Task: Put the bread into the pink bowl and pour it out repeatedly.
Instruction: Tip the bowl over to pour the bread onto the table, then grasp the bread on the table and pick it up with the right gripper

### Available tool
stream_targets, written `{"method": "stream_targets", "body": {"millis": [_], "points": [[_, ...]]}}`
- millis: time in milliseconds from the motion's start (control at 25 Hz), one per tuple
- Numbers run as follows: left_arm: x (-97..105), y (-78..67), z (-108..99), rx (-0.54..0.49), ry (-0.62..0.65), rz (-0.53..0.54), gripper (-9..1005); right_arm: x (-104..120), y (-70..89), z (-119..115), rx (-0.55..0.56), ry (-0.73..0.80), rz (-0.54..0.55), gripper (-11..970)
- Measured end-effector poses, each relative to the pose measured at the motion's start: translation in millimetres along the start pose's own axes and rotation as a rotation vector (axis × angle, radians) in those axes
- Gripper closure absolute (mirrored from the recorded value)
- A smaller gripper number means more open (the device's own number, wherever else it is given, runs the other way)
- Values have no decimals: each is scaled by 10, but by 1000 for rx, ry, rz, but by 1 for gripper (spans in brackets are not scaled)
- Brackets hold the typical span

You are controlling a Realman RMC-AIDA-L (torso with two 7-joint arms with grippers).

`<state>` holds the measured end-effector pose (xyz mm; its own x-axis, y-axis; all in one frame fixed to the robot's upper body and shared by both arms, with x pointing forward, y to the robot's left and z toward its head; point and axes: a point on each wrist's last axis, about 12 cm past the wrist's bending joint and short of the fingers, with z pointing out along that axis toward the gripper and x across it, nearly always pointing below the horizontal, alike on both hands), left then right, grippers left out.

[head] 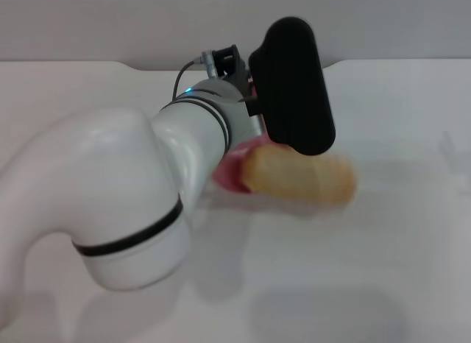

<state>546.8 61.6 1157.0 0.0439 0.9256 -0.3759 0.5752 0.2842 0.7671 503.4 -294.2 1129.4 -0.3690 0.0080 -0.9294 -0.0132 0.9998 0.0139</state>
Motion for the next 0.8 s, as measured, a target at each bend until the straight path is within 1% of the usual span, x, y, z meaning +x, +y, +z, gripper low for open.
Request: {"method": "stream_targets", "body": {"millis": [40,80,120,280,400,520,560,600,680,720,760,800], "points": [[0,0,0,0,0,0,908,-3,1,0,0,-1,0,264],[-8,6,-11,-22,1,28,908,-7,4,1,-1,-2,0,265],[-22,24,-33,-79,6,98,908,-13,7,3,-2,-4,-1,265],[-31,41,-42,-99,7,116,907,-24,13,10,-5,-6,-1,269],[-55,73,-70,-150,2,162,907,-27,15,11,-6,-5,0,272],[-55,73,-70,-150,2,162,907,-32,57,14,-20,1,5,275],[-47,112,-70,-163,15,112,907,-37,94,15,-34,8,11,276],[-18,195,-73,-186,45,46,906,-39,128,17,-47,20,12,277],[-18,195,-73,-186,45,46,906,-65,274,21,-98,65,3,279],[16,271,-80,-207,75,1,906,-76,356,19,-125,89,-8,280],[143,495,-110,-233,162,-149,906,-88,442,16,-152,112,-19,281],[143,495,-110,-233,162,-149,906,-92,572,11,-193,141,-39,282]]}}
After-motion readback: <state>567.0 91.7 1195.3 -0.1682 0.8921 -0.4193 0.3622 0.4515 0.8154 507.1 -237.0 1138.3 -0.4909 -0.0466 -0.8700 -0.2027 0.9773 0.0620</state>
